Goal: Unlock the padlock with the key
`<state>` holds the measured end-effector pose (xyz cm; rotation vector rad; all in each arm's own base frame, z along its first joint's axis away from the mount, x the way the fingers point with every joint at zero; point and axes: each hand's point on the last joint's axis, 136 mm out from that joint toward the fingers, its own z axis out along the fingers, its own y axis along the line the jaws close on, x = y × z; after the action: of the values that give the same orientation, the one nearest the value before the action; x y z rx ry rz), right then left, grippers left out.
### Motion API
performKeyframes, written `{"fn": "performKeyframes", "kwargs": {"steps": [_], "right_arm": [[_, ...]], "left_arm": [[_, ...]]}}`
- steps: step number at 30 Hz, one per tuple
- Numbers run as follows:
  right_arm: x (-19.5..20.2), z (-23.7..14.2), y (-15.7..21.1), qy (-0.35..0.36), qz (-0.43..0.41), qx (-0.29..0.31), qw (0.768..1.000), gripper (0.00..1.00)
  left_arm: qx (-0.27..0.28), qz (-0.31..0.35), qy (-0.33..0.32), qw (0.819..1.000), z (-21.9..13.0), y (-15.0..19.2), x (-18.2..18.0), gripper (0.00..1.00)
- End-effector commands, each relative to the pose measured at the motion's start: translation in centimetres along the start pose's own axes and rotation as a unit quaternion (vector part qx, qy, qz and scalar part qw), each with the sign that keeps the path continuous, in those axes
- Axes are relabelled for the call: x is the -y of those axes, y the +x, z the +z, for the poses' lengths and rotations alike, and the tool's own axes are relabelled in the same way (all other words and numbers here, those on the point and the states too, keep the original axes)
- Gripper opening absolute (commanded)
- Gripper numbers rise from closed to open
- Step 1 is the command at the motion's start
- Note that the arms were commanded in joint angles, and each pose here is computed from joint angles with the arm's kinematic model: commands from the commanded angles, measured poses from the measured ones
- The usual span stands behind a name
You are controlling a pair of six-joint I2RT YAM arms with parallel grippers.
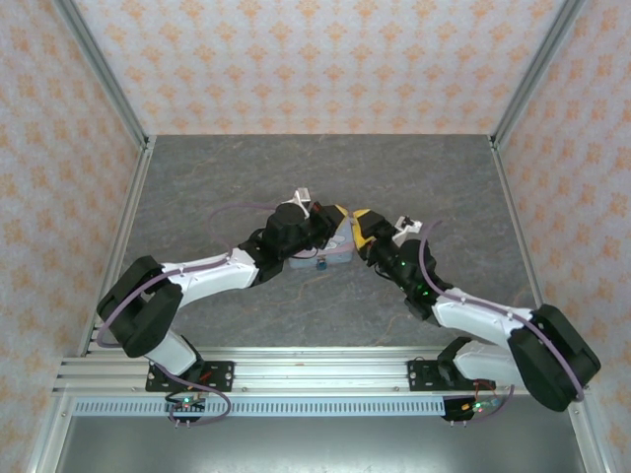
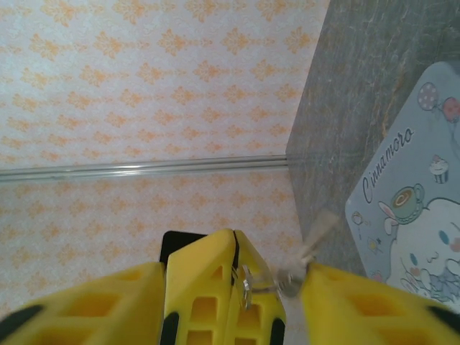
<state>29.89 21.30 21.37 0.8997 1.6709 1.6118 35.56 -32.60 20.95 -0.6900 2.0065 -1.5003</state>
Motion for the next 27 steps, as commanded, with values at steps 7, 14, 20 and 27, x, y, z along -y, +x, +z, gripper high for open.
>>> {"fn": "performKeyframes", "kwargs": {"steps": [7, 14, 20, 27], "right_arm": [[4.0, -6.6, -4.2, 0.123, -0.077, 0.051, 0.988, 0.71], [0.8, -5.4, -4.2, 0.104, -0.155, 0.002, 0.982, 0.8], [-3.5, -1.4, -2.4, 0.028, -0.174, -0.069, 0.982, 0.7], [-5.9, 1.3, -1.7, -0.03, -0.154, -0.097, 0.983, 0.57]], "left_arm": [[-0.005, 0.18, -0.01, 0.984, -2.6, -3.2, 2.7, 0.0], [-0.067, 0.257, 0.026, 0.964, -3.0, -2.0, 4.6, 0.0], [-0.099, 0.259, 0.078, 0.958, -2.8, -0.6, 6.0, 0.0], [-0.093, 0.212, 0.107, 0.967, -2.0, -0.7, 5.9, 0.0]]}}
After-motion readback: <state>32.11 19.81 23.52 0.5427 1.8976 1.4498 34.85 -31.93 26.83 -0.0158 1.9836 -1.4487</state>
